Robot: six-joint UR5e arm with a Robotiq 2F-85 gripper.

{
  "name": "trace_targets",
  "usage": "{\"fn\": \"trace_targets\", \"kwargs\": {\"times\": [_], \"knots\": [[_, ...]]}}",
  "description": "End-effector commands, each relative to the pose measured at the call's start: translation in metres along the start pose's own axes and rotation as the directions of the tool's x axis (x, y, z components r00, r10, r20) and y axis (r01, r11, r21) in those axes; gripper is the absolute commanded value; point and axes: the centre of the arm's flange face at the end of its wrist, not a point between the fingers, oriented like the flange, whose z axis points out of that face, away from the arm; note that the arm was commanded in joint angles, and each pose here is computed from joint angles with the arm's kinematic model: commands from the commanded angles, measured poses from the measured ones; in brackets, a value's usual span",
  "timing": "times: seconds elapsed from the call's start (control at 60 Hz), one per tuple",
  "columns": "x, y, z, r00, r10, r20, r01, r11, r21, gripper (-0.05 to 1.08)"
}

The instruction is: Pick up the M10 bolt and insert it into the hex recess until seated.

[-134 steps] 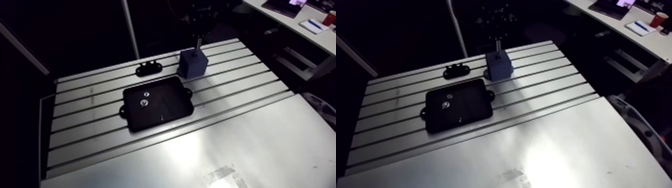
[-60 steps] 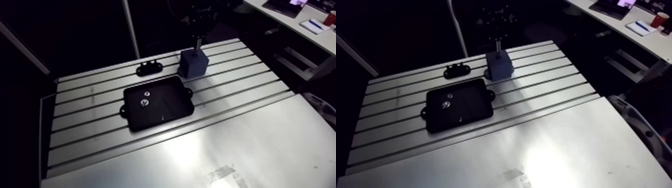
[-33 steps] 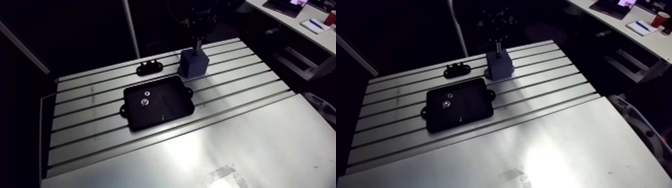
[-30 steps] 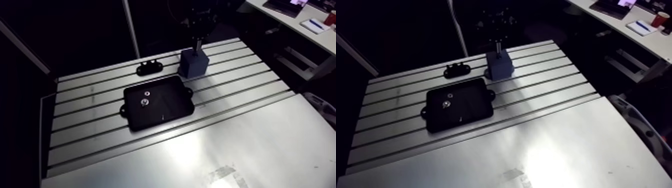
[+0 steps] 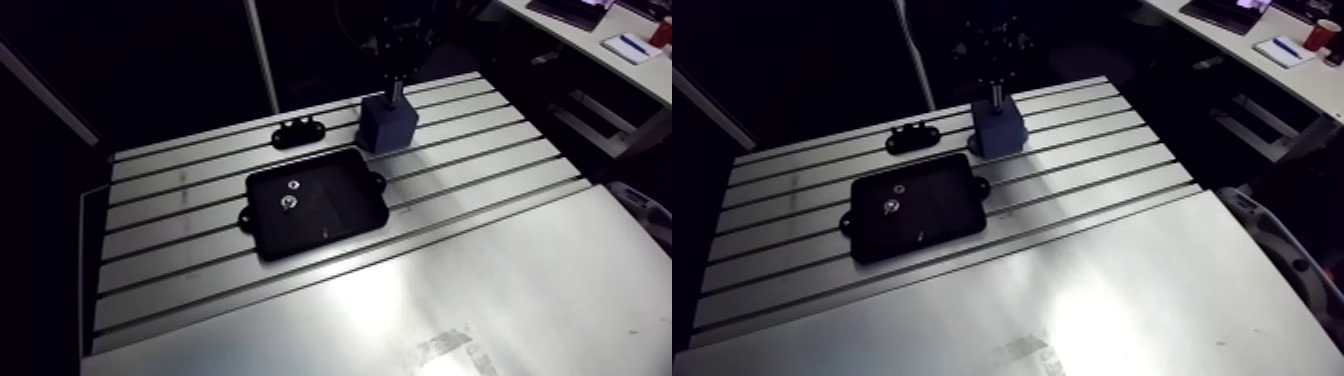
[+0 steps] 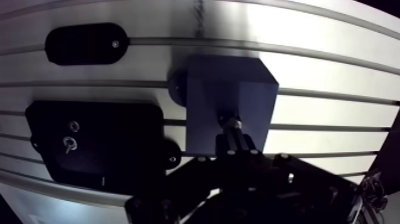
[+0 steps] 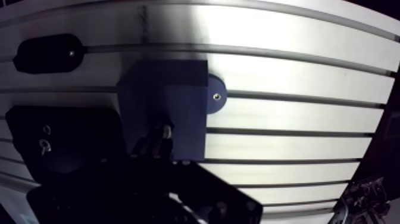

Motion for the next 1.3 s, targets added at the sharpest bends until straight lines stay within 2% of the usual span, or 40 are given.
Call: {"fn": "trace_targets", "kwargs": {"times": [0.017,0.7,0.917,0.933,0.95,0.967,0.983,1.0,1.017,1.033,1.05,1.3], "knots": [[0.0018,0.0009,-0.0022,1.0,-0.001,-0.005,0.001,1.0,-0.002,1.07],[0.0006,0.0017,-0.0034,1.0,0.0,-0.005,0.0,1.0,-0.003,1.07],[-0.0014,0.001,-0.0083,1.0,0.004,-0.012,-0.004,1.0,-0.006,1.03],[-0.0017,0.001,-0.0092,1.0,0.005,-0.013,-0.005,1.0,-0.006,0.97],[-0.0017,0.001,-0.0092,1.0,0.005,-0.013,-0.005,1.0,-0.006,0.97],[-0.0022,0.0009,-0.0096,1.0,0.007,-0.014,-0.007,1.0,-0.008,0.86],[-0.0022,0.0009,-0.0096,1.0,0.007,-0.014,-0.007,1.0,-0.008,0.86],[-0.0028,-0.0002,-0.0092,1.0,0.008,-0.013,-0.008,1.0,-0.008,0.68],[-0.0028,-0.0002,-0.0092,1.0,0.008,-0.013,-0.008,1.0,-0.008,0.68],[-0.0031,-0.0005,-0.01,1.0,0.007,-0.014,-0.007,1.0,-0.009,0.51],[-0.0035,-0.0007,-0.0094,1.0,0.004,-0.013,-0.004,1.0,-0.008,0.39],[-0.0038,-0.0032,-0.0072,0.999,-0.031,-0.016,0.031,0.999,-0.009,0.38]]}}
